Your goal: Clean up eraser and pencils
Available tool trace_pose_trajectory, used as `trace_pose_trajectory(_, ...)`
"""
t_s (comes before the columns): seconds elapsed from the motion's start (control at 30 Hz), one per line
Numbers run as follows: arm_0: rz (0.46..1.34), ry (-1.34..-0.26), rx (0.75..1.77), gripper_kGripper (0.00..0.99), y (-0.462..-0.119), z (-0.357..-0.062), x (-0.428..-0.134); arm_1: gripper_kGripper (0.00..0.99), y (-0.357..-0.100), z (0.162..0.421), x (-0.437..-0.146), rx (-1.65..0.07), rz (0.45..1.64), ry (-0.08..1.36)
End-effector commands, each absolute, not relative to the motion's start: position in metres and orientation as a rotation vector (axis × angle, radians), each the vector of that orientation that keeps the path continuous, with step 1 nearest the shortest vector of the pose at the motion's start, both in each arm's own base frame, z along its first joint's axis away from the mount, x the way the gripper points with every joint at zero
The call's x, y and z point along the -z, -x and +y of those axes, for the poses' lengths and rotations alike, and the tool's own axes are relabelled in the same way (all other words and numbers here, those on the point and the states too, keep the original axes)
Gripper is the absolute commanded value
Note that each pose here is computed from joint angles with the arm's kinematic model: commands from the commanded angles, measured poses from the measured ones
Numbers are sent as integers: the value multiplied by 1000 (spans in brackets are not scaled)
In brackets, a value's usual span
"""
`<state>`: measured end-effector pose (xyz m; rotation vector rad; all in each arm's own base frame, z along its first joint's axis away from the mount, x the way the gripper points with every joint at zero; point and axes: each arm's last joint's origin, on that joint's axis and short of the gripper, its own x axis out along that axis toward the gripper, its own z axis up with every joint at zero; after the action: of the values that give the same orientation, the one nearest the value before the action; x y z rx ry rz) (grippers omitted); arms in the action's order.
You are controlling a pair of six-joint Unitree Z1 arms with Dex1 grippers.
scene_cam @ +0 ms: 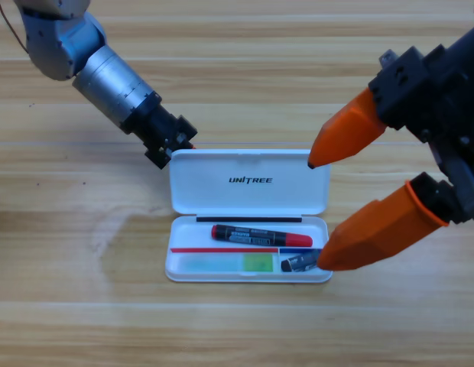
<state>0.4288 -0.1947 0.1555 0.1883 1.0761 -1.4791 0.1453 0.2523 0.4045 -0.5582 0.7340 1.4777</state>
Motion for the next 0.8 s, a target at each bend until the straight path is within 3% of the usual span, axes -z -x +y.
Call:
trace_pose_trajectory(0.03,1081,-250,1584,0,-398,-236,-172,989,-149,266,-391,-1499,784,552)
trace_pose_trajectory(0.27,1074,-341,1612,0,-376,-256,-194,989,-148,266,-391,-1497,785,548)
trace_pose_trajectory(0.8,1140,-472,1598,0,-354,-273,-183,990,-149,270,-388,-1508,797,544)
